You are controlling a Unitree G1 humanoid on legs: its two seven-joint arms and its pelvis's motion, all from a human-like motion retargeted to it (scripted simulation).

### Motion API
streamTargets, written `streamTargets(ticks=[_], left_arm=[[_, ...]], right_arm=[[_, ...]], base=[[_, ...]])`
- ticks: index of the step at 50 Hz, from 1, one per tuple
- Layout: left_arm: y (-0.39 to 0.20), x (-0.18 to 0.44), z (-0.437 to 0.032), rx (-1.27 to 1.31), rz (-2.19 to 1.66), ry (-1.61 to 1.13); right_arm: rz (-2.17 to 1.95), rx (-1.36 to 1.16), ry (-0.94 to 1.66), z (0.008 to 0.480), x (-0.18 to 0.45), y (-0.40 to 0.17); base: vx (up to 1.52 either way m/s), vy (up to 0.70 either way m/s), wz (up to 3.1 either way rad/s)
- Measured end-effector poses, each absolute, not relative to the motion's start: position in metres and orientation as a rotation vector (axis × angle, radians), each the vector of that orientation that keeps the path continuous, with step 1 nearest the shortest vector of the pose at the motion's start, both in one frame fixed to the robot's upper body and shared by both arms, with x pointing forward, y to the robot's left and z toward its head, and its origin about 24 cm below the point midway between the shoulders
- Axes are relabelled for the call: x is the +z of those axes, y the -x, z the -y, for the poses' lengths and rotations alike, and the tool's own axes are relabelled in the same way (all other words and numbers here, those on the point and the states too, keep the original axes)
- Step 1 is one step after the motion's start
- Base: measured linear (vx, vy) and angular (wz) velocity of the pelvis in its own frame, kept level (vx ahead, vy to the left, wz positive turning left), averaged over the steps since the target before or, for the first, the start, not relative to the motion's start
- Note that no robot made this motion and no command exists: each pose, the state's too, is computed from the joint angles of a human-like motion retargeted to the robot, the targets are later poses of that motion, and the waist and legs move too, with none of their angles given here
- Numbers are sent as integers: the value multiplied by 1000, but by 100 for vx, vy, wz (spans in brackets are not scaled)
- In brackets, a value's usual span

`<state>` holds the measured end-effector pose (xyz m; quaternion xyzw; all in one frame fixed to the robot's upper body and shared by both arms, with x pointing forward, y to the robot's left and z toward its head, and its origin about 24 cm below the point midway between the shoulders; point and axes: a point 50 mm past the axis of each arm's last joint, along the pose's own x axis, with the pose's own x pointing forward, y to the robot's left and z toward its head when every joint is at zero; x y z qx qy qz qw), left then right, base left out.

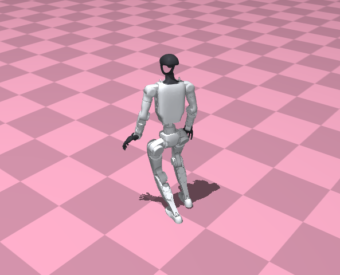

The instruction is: Sport exercise

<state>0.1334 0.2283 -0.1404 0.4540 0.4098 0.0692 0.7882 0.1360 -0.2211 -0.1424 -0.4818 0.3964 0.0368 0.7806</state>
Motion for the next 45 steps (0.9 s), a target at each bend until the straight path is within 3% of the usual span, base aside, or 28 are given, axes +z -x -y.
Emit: streamTargets(ticks=[9,16,30,45], left_arm=[[-180,-119,-227,300,-745,-893],[-202,-109,-206,267,-629,-882],[-149,-141,-173,17,-751,-930],[-90,-149,-233,252,-981,-892]], right_arm=[[-935,-35,939,221,-147,-122],[-974,-131,893,224,-150,-109],[-979,-240,934,252,-144,-100],[-765,-154,954,240,-125,-158]], base=[[32,4,18],[43,-1,20],[47,7,-14],[48,-4,-102]])
